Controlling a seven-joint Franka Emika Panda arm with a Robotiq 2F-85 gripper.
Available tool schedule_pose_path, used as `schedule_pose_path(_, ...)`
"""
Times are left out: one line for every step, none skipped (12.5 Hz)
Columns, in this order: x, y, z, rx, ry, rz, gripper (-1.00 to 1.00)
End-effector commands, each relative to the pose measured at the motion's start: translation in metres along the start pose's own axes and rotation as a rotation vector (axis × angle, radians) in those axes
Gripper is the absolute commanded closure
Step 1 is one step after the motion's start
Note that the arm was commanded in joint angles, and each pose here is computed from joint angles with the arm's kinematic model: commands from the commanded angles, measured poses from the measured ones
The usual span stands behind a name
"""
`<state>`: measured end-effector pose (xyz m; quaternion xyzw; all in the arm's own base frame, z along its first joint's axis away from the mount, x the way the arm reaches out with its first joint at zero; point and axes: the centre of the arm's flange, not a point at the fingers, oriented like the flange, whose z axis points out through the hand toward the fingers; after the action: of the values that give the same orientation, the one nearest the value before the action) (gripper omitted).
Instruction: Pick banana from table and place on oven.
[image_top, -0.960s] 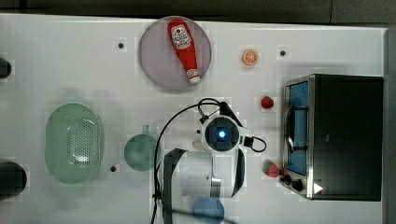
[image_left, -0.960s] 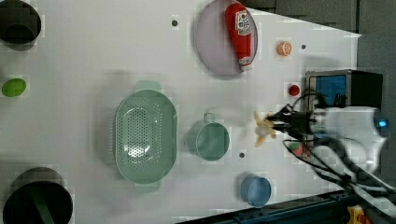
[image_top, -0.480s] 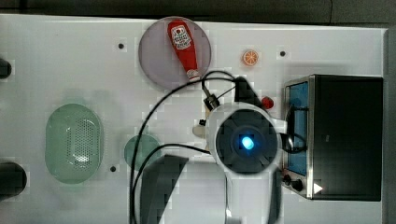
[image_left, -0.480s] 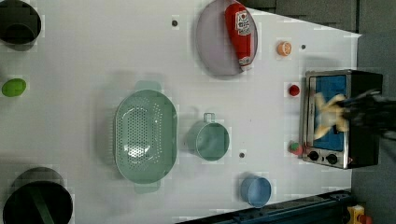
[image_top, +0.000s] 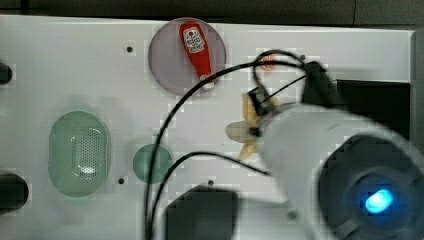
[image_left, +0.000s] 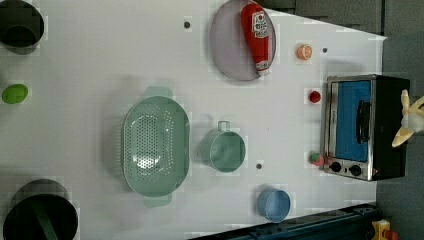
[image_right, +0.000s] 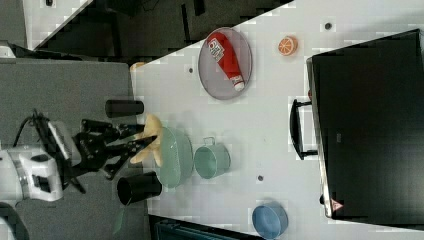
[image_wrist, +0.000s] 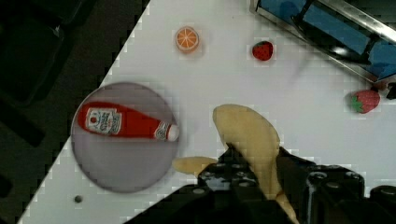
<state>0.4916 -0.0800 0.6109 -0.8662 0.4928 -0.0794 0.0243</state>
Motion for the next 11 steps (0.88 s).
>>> schedule_pose_path(0.082,0.045,0.051,-0.125,-0.059,-0.094,0.48)
schedule_pose_path(0.104,0.058,0.058,-0.137,-0.066,-0.133,0.48)
schedule_pose_path(0.125,0.074,0.067,-0.151,-0.074,-0.150,0.48)
schedule_pose_path(0.144,0.090,0.076,-0.161,-0.071,-0.153,0.48)
schedule_pose_path(0.163,0.108,0.086,-0.165,-0.057,-0.158,0.48)
schedule_pose_path(0.181,0.123,0.095,-0.166,-0.029,-0.176,0.48)
schedule_pose_path(0.198,0.137,0.103,-0.169,0.003,-0.199,0.48)
schedule_pose_path(0.210,0.149,0.115,-0.182,0.019,-0.219,0.48)
schedule_pose_path(0.219,0.160,0.129,-0.198,0.010,-0.228,0.48)
schedule_pose_path(0.225,0.170,0.145,-0.201,-0.019,-0.226,0.48)
schedule_pose_path(0.229,0.178,0.160,-0.184,-0.052,-0.214,0.48)
